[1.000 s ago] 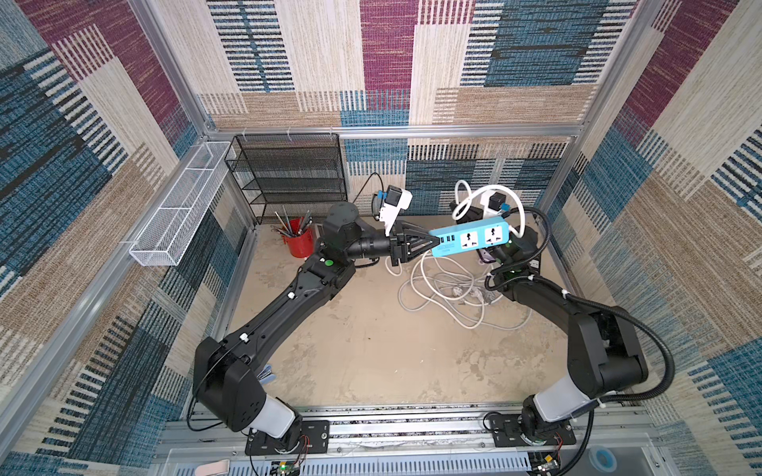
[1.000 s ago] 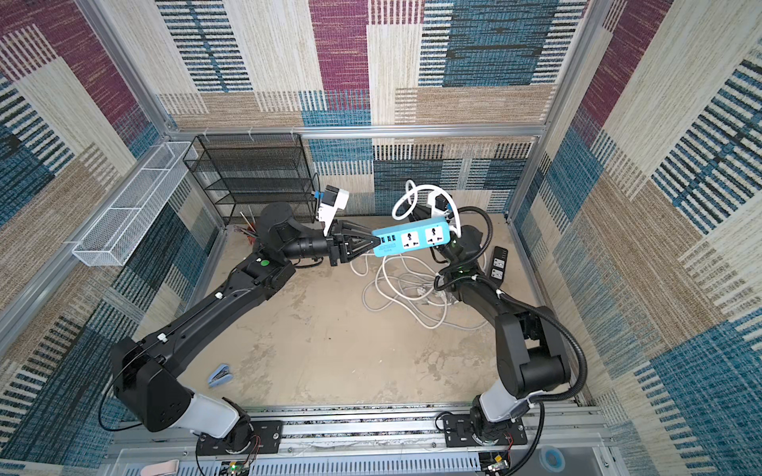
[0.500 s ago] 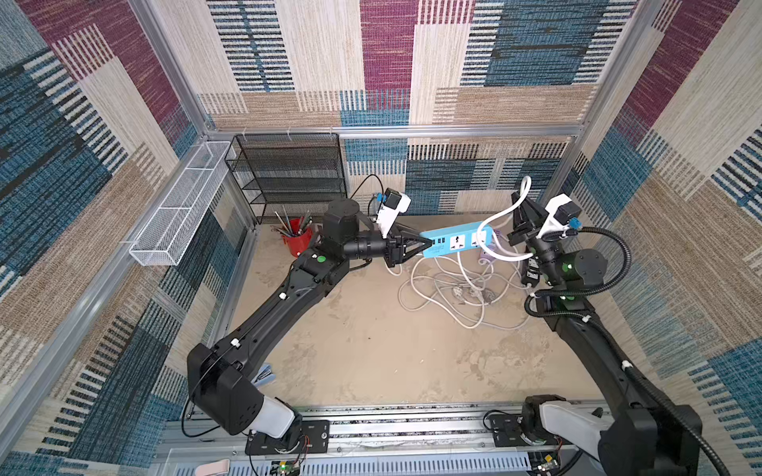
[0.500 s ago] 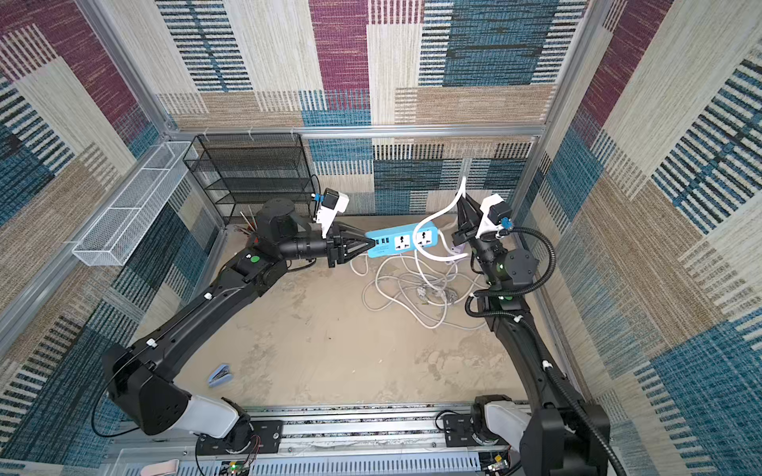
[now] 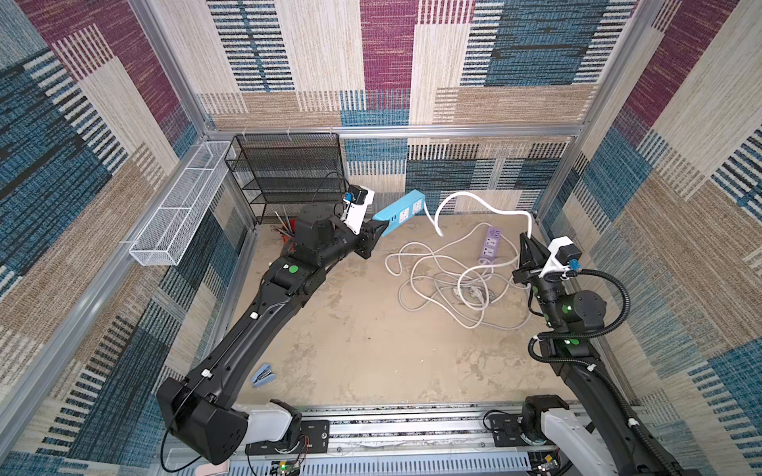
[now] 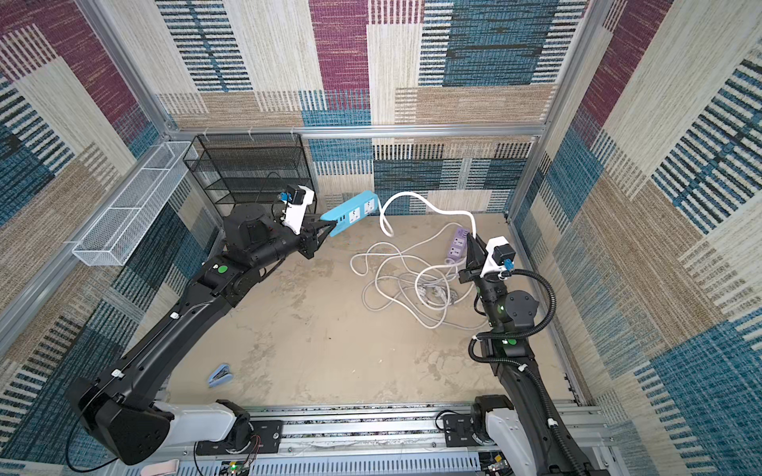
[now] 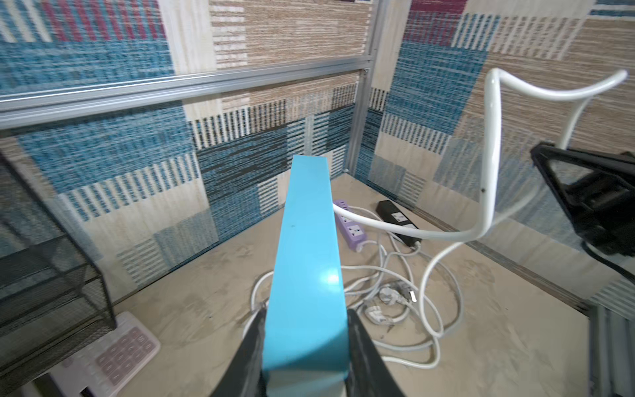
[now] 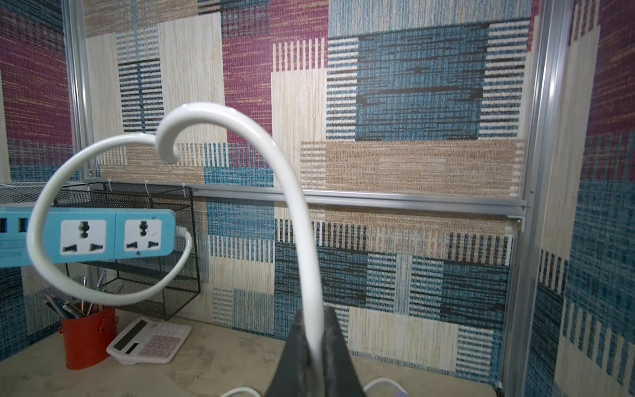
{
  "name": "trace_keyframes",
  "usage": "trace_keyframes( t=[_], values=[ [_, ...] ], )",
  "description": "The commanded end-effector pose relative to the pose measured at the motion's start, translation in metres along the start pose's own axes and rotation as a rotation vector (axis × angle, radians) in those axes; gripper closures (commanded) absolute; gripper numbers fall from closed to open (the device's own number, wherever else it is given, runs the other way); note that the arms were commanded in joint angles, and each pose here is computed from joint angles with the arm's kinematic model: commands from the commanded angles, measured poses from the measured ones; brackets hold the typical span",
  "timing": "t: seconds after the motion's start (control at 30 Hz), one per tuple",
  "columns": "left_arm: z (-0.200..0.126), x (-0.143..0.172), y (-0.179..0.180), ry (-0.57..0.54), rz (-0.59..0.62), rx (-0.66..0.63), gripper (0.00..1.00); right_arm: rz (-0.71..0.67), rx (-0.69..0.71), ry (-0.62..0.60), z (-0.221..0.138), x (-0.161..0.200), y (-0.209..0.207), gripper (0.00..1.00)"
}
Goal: Unwrap the cord wrapped around the power strip
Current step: Unwrap the power cord from the power strip.
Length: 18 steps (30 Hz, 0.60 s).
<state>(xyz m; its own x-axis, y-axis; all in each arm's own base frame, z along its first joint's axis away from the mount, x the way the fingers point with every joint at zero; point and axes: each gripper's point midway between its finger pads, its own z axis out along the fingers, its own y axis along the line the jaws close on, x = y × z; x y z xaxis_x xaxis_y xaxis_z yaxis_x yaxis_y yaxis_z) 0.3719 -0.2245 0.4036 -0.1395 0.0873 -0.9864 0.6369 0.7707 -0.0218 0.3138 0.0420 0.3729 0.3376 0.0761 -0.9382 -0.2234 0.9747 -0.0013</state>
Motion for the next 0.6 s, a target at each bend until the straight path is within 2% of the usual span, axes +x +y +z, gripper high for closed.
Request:
trace_keyframes(
  t=[0.0, 0.23, 0.57],
  values=[
    [-0.016, -0.031, 0.039, -0.126, 0.016, -0.165, 1.00, 0.047, 0.045, 0.032, -0.004, 0.020, -0.008, 1.00],
    [-0.054, -0.049, 0.088, -0.228, -0.031, -0.300, 1.00, 0.156, 0.064, 0.169, 0.004, 0.084, -0.018, 1.00],
    [-0.076, -0.062, 0.108, -0.349, -0.139, -0.296, 1.00, 0.265, 0.171, 0.448, 0.016, 0.180, -0.049, 1.00]
  ],
)
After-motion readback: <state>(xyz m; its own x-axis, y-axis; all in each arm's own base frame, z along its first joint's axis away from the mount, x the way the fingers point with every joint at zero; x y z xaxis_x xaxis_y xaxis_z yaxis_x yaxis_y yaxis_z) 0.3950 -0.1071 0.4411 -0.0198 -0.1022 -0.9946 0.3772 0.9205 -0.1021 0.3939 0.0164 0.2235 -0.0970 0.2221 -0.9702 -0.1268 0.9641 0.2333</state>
